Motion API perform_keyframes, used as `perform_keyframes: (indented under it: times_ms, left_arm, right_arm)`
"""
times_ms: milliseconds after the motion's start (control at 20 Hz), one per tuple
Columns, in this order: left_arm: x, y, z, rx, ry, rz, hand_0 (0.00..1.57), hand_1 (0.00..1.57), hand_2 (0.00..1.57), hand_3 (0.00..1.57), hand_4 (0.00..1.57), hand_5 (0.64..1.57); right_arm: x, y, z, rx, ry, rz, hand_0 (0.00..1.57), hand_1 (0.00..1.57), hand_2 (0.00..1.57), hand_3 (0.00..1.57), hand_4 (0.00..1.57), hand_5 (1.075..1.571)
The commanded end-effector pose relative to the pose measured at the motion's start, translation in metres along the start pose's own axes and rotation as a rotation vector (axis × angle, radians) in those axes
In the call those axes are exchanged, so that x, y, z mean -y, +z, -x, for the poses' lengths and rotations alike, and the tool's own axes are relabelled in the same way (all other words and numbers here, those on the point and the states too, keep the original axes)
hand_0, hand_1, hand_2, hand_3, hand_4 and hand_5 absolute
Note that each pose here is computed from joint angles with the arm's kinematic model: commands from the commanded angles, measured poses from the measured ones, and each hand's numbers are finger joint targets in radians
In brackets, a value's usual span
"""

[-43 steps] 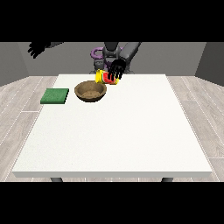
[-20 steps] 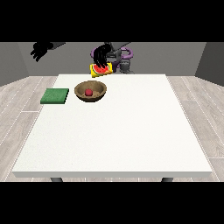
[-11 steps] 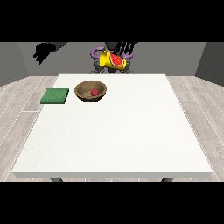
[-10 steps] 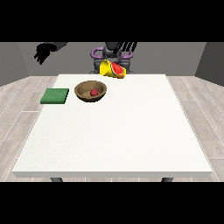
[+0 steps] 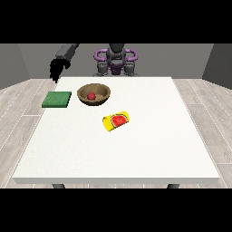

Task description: Pick the cup and pour the ball into the bowl, then pick the bowl and place it on the pad

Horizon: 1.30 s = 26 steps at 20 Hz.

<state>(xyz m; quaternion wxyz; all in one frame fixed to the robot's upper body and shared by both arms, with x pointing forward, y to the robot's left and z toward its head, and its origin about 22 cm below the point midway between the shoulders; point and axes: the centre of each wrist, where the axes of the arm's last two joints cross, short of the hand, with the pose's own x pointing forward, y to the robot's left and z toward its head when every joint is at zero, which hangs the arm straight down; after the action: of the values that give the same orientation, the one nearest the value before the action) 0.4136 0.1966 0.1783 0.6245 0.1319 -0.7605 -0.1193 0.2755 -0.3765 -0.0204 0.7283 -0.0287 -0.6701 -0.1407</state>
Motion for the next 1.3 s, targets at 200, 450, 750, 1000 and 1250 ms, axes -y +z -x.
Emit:
perform_keyframes:
  times_ms: [200, 450, 750, 1000, 1250]
  left_arm:
    - [-0.128, 0.012, 0.021, 0.106, 0.213, 0.027, 0.0, 0.0, 0.0, 0.0, 1.05, 1.559]
    - [-0.138, 0.02, 0.02, 0.054, 0.229, 0.077, 0.0, 0.0, 0.0, 0.0, 0.99, 1.561]
    - [-0.157, 0.027, -0.002, 0.117, 0.227, 0.055, 0.0, 0.0, 0.0, 0.0, 1.01, 1.535]
    - [-0.179, 0.038, -0.015, 0.143, 0.215, 0.047, 0.0, 0.0, 0.0, 0.0, 1.02, 1.538]
    - [-0.194, 0.04, -0.017, 0.122, 0.195, -0.005, 0.0, 0.0, 0.0, 0.0, 1.01, 1.539]
  right_arm:
    - [-0.027, 0.004, 0.029, 0.031, -0.076, 0.025, 0.0, 0.0, 0.0, 0.0, 0.73, 1.566]
    - [-0.045, 0.002, 0.061, 0.002, -0.055, -0.007, 0.0, 0.0, 0.0, 0.0, 0.69, 1.566]
    - [-0.049, -0.016, 0.068, 0.053, -0.086, -0.002, 0.0, 0.0, 0.0, 0.0, 0.56, 1.56]
    - [-0.03, -0.008, 0.084, 0.054, -0.079, 0.007, 0.0, 0.0, 0.0, 0.0, 0.51, 1.552]
    - [-0.052, -0.019, 0.076, 0.063, -0.047, -0.042, 0.0, 0.0, 0.0, 0.0, 0.47, 1.548]
